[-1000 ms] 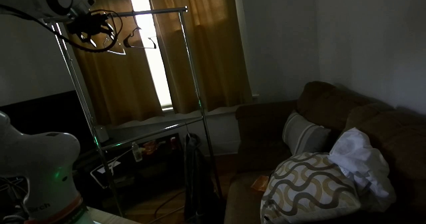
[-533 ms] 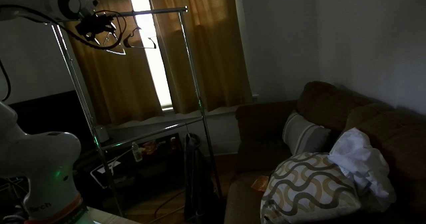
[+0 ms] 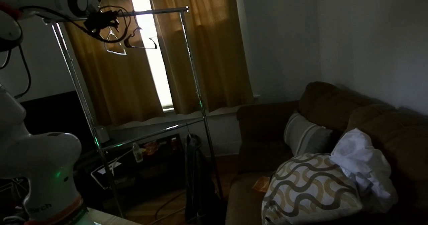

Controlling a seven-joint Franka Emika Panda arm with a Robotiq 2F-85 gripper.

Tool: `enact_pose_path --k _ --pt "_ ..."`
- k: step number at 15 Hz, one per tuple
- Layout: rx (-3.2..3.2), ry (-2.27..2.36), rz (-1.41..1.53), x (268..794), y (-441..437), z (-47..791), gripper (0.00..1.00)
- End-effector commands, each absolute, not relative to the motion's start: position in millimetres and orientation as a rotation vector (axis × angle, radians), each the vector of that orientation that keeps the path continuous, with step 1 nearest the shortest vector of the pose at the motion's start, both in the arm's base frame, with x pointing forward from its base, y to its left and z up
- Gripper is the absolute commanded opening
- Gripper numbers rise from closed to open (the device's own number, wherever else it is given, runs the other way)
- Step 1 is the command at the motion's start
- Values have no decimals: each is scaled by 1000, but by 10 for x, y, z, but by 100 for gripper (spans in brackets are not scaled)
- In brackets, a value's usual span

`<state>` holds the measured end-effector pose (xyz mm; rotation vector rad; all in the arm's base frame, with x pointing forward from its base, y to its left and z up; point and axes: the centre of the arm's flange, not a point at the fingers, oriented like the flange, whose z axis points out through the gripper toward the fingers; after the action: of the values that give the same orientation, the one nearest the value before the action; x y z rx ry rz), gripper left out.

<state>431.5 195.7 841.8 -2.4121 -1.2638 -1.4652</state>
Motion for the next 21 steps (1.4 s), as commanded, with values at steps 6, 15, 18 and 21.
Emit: enact_pose_path --k 6,15,18,21 --pt "-2313 -1294 -1501 4807 2249 8649 100" --pt "-2278 -1309 -1517 4851 2214 8695 27" --pt "-2281 -1314 -1510 4823 2189 8701 4" --pt "-2285 -1310 -1504 4809 2151 8702 0"
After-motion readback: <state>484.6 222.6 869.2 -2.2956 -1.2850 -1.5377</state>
